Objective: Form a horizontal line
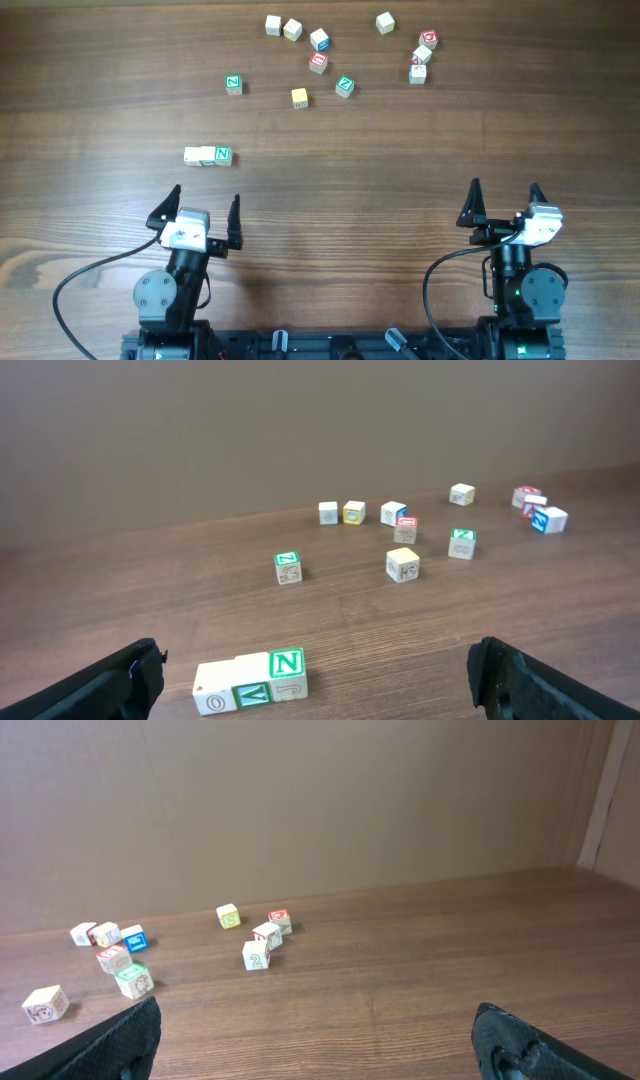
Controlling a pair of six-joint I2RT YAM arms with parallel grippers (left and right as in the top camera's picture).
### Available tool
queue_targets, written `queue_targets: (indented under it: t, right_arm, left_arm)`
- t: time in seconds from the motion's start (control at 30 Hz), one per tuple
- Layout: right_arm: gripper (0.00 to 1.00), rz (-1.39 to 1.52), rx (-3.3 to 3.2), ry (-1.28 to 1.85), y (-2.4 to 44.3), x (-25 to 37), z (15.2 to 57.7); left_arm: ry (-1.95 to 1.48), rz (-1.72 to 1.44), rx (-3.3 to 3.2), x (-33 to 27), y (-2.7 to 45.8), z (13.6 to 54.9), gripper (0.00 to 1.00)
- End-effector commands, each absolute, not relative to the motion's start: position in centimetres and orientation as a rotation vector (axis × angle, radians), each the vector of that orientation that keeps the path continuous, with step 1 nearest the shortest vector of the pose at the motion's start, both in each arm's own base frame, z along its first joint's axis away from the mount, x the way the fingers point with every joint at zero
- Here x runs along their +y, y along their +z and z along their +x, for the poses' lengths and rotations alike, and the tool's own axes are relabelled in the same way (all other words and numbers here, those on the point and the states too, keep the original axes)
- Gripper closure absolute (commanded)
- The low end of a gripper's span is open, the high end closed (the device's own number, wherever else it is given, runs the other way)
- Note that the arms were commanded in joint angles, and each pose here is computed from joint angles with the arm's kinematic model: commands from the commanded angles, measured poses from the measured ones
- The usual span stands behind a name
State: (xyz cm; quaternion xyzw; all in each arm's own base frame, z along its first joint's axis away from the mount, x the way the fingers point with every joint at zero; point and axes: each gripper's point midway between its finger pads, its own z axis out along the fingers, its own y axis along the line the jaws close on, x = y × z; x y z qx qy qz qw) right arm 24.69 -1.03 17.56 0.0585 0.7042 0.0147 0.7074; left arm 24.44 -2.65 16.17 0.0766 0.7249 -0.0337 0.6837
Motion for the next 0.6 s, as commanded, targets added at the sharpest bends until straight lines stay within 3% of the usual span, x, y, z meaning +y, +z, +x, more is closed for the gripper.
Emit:
queue_targets:
  t: [0.0, 0.57]
  right_arm:
    - [0.0, 0.122, 1.555, 0.047, 17.77, -0.81, 24.66]
    - [0.0, 0.122, 1.555, 0.047, 17.77, -0.81, 24.66]
  left_arm:
    - [-0.08, 0.099, 1.636, -1.93, 15.83, 24.51, 0.0]
    - [-0.081, 0.033, 1.64, -1.25, 15.79, 24.57, 0.0]
